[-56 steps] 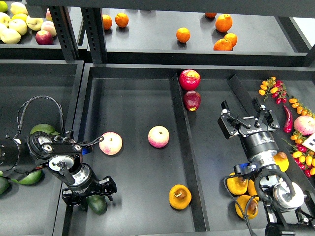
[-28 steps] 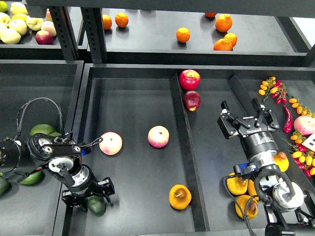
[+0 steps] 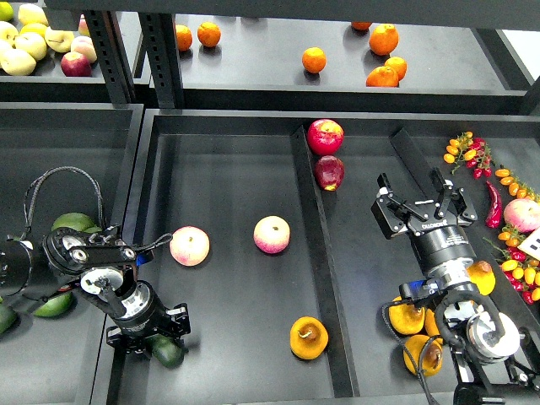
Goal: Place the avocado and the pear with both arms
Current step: 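Lift the avocado with the left gripper, then carry the avocado with the left gripper into the avocado bin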
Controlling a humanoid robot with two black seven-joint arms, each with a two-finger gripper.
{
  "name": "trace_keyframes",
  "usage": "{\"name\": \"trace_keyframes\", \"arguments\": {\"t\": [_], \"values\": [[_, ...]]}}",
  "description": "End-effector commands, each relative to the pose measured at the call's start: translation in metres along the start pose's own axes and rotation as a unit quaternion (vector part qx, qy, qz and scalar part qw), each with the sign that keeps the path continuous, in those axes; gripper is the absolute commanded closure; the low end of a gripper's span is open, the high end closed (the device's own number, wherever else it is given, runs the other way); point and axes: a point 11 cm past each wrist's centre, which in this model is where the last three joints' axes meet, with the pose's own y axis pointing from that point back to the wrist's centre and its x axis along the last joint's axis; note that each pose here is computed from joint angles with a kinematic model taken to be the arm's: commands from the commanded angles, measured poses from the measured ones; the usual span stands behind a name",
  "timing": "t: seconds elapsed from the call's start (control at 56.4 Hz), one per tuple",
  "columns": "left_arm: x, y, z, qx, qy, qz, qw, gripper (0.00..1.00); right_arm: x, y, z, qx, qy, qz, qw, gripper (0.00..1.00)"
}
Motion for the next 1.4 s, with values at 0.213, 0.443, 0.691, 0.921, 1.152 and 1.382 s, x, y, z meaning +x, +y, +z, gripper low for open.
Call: {"name": "trace_keyframes", "arguments": {"t": [0.213, 0.443, 0.691, 0.921, 1.152, 1.382], "values": [[0.022, 0.036, 0.024, -0.020, -0.018, 0.034, 0.999, 0.58, 0.000, 0.000, 0.000, 0.000, 0.000, -0.001, 1.000, 0.01], [0.043, 0.079, 0.030, -0.034, -0.027, 0.066, 0.997, 0.58, 0.000, 0.001, 0.000, 0.000, 0.000, -0.002, 1.000, 0.01], [0.061, 0.127, -0.015, -0.041, 0.007, 0.084, 0.996, 0.58, 0.001, 0.001, 0.000, 0.000, 0.000, -0.001, 1.000, 0.01], [0.074, 0.142, -0.072, -0.027, 0.058, 0.101, 0.993, 0.58, -0.014, -0.009, -0.002, 0.001, 0.001, -0.026, 1.000, 0.01], [0.063, 0.118, -0.109, 0.002, 0.078, 0.081, 0.994, 0.58, -0.038, -0.026, -0.006, 0.001, 0.007, -0.058, 0.998, 0.01], [0.048, 0.088, -0.132, 0.026, 0.091, 0.054, 0.994, 0.58, -0.038, -0.027, -0.007, 0.004, 0.007, -0.058, 0.998, 0.01]]}}
